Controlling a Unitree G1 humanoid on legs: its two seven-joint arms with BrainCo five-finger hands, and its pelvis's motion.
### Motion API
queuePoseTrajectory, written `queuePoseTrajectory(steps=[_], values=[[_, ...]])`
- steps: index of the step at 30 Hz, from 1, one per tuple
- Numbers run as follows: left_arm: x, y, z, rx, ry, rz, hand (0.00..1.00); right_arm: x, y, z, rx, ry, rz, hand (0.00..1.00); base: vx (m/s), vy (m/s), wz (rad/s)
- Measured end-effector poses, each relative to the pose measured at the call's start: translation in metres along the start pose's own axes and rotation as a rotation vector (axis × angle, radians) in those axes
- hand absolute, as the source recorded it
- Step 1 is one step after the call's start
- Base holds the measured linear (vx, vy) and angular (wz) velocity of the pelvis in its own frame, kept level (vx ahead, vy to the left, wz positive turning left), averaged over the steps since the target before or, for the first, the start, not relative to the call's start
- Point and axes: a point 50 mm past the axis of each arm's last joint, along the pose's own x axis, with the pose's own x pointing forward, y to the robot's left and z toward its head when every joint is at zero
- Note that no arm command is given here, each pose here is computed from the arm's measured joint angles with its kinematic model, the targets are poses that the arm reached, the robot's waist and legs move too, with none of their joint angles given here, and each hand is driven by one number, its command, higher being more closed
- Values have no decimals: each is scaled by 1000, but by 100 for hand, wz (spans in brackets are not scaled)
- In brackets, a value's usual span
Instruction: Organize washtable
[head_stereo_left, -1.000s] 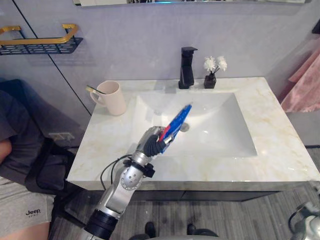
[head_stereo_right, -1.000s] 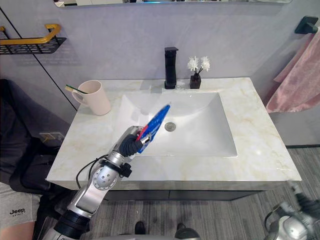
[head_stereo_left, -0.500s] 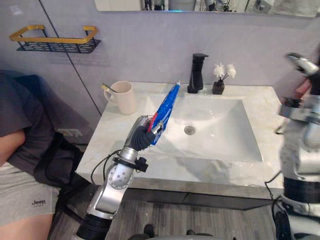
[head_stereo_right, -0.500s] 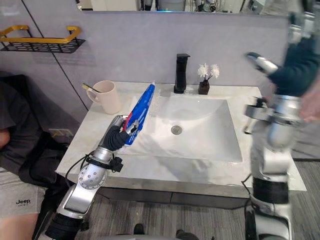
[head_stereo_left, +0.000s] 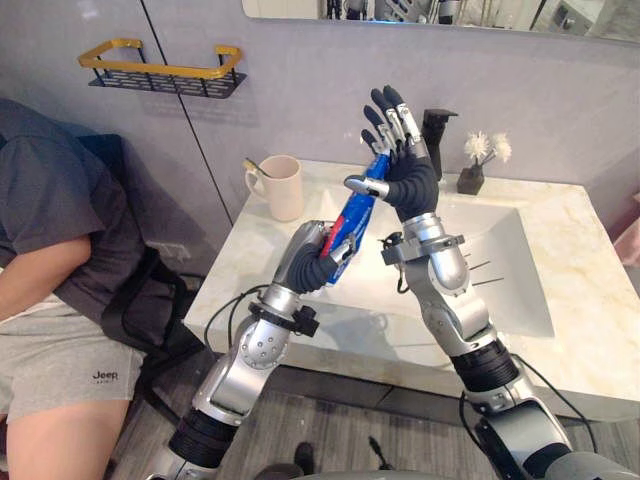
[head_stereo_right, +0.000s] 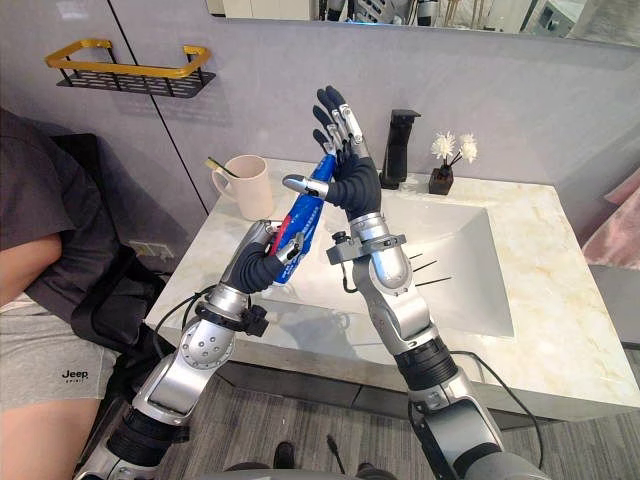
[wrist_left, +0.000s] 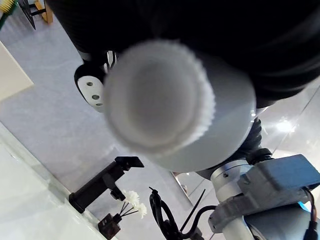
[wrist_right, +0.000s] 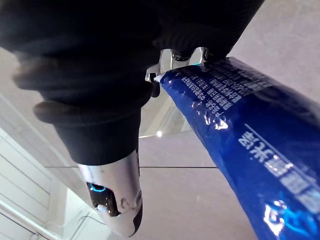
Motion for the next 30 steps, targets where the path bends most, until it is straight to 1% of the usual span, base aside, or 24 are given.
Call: queuePoseTrajectory(steps=[4,8,11,12,15,20,22,25,30], values=[[-1,-3,-4,17,24,3,100,-5,1,-10,15,40,-12,0,-56,2,8],[0,-4,-4,26,27,16,100,-17,5,-25,57,93,-57,0,-26,-6,2],[0,-5,-3,37,25,17,100,-22,7,-30,39,106,-95,0,0,0,0],[0,-6,-3,36,24,19,100,-23,6,-30,12,105,-104,0,0,0,0],[-2,-8,-4,27,37,22,100,-28,4,-33,1,109,-156,0,0,0,0],[-10,-14,-15,24,100,8,100,-39,-6,-37,24,132,-228,0,0,0,0],[-14,-16,-17,20,119,3,100,-47,-10,-42,75,158,-259,0,0,0,0],[-15,-17,-17,24,122,0,100,-52,-10,-46,143,176,-265,0,0,0,0],[-16,-24,-15,14,114,-34,100,-56,-2,-57,299,219,-254,0,0,0,0]])
